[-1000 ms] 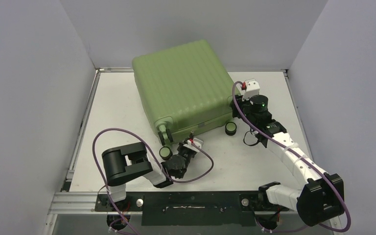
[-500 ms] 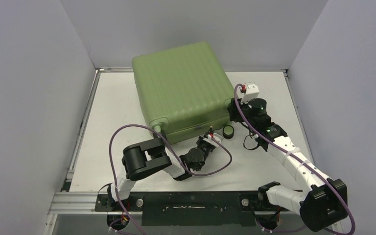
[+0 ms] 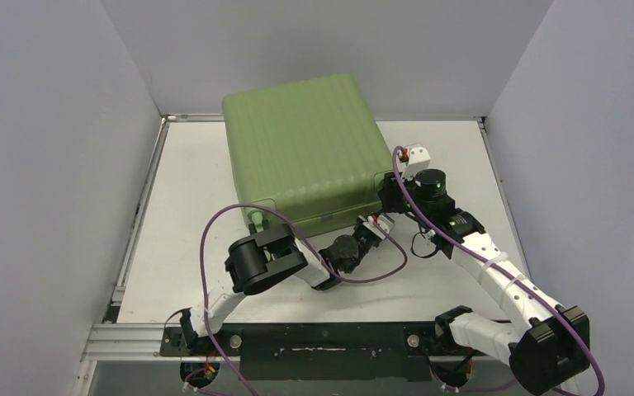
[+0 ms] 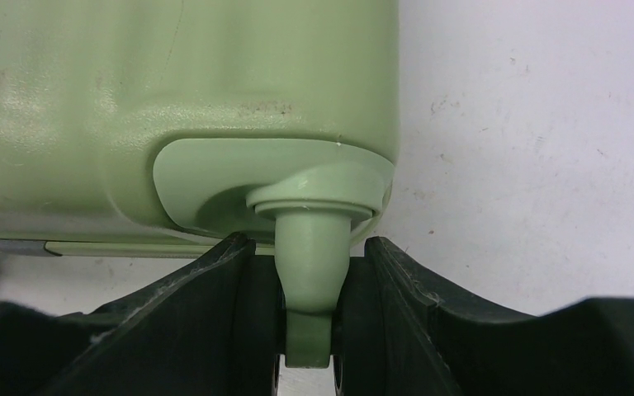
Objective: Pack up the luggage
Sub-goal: Zip the luggage at the center of the board.
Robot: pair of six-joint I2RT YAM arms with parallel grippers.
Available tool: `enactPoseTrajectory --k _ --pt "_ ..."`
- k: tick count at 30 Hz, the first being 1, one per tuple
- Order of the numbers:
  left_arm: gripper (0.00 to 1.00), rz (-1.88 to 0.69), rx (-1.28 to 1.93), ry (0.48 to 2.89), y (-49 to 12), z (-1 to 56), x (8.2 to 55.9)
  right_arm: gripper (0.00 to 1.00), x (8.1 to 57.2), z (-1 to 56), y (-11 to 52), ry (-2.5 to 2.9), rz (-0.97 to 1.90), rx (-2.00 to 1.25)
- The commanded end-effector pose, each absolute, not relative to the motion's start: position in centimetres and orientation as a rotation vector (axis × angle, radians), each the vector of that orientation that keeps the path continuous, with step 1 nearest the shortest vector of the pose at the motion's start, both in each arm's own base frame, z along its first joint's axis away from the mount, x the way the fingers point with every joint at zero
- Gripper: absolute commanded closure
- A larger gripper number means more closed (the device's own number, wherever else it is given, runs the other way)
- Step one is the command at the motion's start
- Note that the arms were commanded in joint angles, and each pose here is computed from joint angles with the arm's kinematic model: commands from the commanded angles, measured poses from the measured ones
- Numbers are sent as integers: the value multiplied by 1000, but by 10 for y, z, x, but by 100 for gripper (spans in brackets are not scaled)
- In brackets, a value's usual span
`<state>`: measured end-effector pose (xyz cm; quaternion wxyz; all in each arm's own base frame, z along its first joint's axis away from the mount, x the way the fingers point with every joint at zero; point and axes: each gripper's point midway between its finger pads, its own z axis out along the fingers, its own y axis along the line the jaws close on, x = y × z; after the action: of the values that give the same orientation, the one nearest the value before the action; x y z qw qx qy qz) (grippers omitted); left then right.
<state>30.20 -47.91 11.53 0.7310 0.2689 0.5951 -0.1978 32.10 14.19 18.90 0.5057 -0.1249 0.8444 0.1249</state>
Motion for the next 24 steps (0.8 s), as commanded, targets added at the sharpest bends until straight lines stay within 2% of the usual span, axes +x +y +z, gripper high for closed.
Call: enactPoseTrajectory --k 1,16,18,21,22,24 --pt "100 -826 890 1176 -559 112 219 100 257 160 213 2177 733 -533" --pt "99 -941 869 1166 -587 112 225 100 241 156 236 2191 926 -545" --pt "84 -936 875 1175 -581 111 224 100 242 156 235 2194 918 -542" --pt "52 -915 836 1179 -559 120 224 100 246 162 230 2183 875 -526" --pt "45 -911 819 1183 -550 123 223 100 247 165 229 2179 864 -522" --pt "36 -890 800 1193 -532 129 219 100 249 170 228 2170 853 -517"
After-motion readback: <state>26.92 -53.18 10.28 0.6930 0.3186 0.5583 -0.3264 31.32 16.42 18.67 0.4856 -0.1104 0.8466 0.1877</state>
